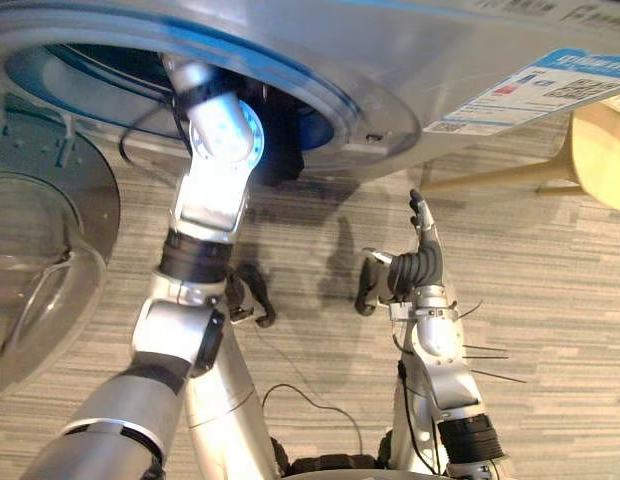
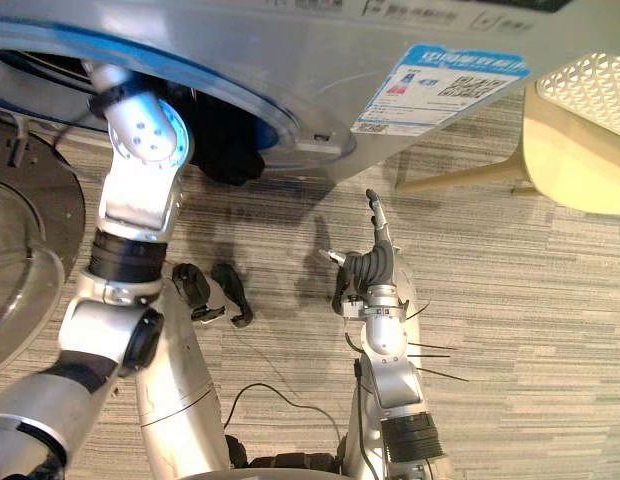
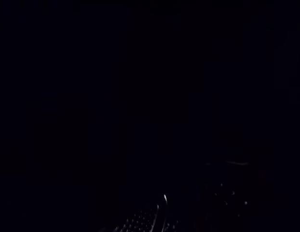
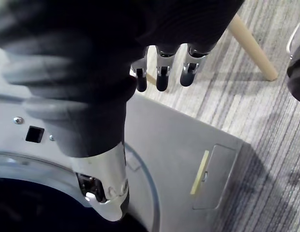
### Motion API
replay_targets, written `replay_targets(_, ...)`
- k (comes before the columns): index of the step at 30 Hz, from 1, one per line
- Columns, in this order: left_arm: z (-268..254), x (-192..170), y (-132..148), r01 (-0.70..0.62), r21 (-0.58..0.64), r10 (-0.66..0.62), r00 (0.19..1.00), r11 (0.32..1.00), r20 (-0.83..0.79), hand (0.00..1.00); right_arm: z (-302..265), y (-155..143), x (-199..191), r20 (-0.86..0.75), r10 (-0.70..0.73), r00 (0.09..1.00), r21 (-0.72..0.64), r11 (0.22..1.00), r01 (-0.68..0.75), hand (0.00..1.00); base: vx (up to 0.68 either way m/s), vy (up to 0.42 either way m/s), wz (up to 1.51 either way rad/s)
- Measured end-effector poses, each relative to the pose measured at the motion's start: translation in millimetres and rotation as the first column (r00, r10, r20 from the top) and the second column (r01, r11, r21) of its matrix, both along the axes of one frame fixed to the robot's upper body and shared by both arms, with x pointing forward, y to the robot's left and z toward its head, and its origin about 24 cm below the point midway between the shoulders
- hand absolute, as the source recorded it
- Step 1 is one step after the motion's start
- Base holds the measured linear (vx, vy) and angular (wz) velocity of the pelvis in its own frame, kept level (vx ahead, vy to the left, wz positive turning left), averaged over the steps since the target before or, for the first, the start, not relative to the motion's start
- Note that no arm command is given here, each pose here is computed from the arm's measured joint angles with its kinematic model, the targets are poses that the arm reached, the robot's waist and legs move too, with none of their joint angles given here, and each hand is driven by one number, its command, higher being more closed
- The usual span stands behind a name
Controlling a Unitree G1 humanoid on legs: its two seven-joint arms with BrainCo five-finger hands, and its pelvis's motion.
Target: Pick up the laundry basket with both hands and put the clothes into the washing machine.
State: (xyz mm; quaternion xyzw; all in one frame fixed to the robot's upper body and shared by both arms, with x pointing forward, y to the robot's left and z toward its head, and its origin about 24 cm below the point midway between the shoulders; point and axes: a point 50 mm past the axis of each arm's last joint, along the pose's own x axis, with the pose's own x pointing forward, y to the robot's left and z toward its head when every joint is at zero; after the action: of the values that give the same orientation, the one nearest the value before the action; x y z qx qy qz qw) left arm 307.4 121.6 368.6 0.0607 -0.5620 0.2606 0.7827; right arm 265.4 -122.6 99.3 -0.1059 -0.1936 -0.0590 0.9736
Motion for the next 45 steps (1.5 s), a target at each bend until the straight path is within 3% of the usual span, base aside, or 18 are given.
replay_targets(6,58,-12,-29,-0.270,0.203,0.239,0.957,0.941,0.168,1.00,1,0,-1,0.017,0.037,0.999,0.008,0.999,-0.037,0.00,0.02,-0.008,0.04)
replay_targets(13,89,-27,-54,-0.438,0.340,0.331,0.885,0.832,0.328,1.00,0,2,-1,0.014,0.052,0.999,0.011,0.999,-0.052,0.00,0.05,-0.001,0.02)
replay_targets(14,90,-27,-54,-0.445,0.355,0.336,0.883,0.822,0.328,0.00,0,2,-1,0.015,0.054,0.998,0.012,0.998,-0.054,0.00,0.05,0.004,0.02)
replay_targets(19,82,0,-52,-0.495,0.512,0.435,0.867,0.702,0.242,0.00,6,8,-2,0.044,0.093,0.995,0.007,0.996,-0.093,0.00,0.03,-0.008,-0.02)
replay_targets(22,70,24,-49,-0.417,0.628,0.469,0.878,0.657,0.093,0.00,8,9,-3,0.049,0.122,0.991,0.002,0.992,-0.123,0.00,0.01,-0.020,-0.06)
replay_targets(26,49,56,-23,-0.197,0.655,0.433,0.874,0.730,-0.219,0.00,9,8,-3,0.040,0.164,0.986,0.021,0.986,-0.165,0.00,0.02,-0.027,-0.05)
replay_targets(30,30,69,-5,-0.063,0.628,0.379,0.842,0.776,-0.384,0.00,13,7,-6,0.043,0.200,0.979,0.025,0.979,-0.202,0.00,0.04,-0.024,0.00)
replay_targets(36,22,68,-3,-0.022,0.598,0.322,0.858,0.801,-0.400,0.00,9,7,-9,0.030,0.212,0.977,0.024,0.977,-0.212,0.00,0.02,-0.032,0.12)
replay_targets(45,-43,53,14,-0.009,0.485,0.231,0.887,0.874,-0.399,0.00,-5,4,-17,-0.029,0.183,0.983,0.000,0.983,-0.183,0.00,0.04,-0.037,0.16)
